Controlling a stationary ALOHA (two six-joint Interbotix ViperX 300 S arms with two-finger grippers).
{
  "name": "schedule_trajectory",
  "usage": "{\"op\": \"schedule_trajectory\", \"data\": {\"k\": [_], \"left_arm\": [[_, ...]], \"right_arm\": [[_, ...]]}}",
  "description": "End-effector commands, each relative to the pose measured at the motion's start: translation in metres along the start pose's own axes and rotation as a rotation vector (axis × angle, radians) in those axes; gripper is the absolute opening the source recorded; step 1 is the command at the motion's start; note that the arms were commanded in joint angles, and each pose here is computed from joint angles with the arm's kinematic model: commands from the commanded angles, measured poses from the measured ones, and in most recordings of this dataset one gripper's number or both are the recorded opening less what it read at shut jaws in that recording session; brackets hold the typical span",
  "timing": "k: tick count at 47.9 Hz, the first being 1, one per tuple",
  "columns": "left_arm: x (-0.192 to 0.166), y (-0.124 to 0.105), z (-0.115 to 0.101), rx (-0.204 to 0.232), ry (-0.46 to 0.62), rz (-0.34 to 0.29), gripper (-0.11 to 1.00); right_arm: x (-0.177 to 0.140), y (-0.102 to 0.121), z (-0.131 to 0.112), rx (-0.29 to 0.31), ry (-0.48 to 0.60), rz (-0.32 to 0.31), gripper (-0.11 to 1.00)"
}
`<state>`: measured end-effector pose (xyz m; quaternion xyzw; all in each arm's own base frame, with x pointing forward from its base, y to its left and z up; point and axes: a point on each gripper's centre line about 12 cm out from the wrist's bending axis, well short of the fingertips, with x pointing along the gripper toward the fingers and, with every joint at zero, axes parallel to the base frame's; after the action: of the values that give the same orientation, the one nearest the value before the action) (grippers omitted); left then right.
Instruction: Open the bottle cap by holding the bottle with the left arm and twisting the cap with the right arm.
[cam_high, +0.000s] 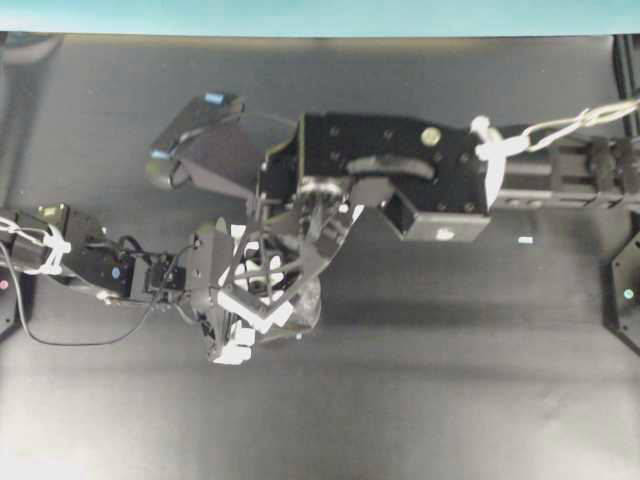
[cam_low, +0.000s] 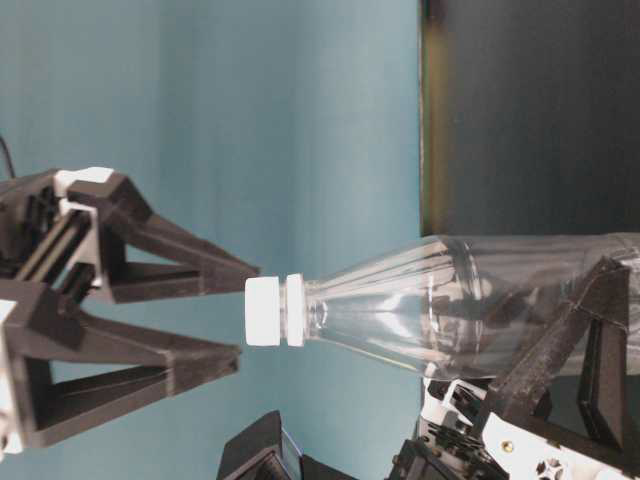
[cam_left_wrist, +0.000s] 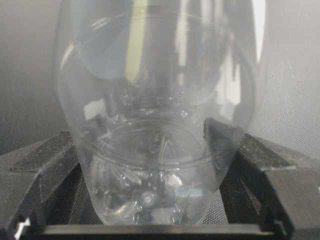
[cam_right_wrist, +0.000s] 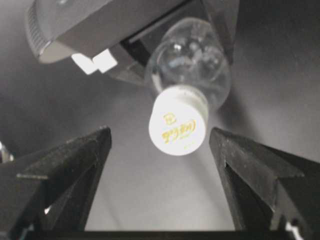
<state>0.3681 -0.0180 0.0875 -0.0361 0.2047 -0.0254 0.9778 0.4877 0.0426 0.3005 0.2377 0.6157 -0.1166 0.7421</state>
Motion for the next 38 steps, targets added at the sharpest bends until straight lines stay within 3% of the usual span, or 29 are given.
{"op": "schedule_trajectory", "data": {"k": [1,20,38], "left_arm": [[-0.0006,-0.0006,-0.0017,-0.001,0.008,-0.002,0.82],[-0.0006,-0.0005,-0.0018,-0.001,0.009,-0.001,0.82],[-0.0006,-0.0006,-0.0017,-0.001,0.008,-0.002,0.82]], "right_arm": [[-0.0006,0.0031,-0.0019,-0.023,-0.008,0.005,0.76],[0.0046,0.0008,-0.0019,-0.031,0.007,-0.004,0.73],[0.0053,0.0034,-0.0056,-0.043,0.027,0.005,0.43]]}}
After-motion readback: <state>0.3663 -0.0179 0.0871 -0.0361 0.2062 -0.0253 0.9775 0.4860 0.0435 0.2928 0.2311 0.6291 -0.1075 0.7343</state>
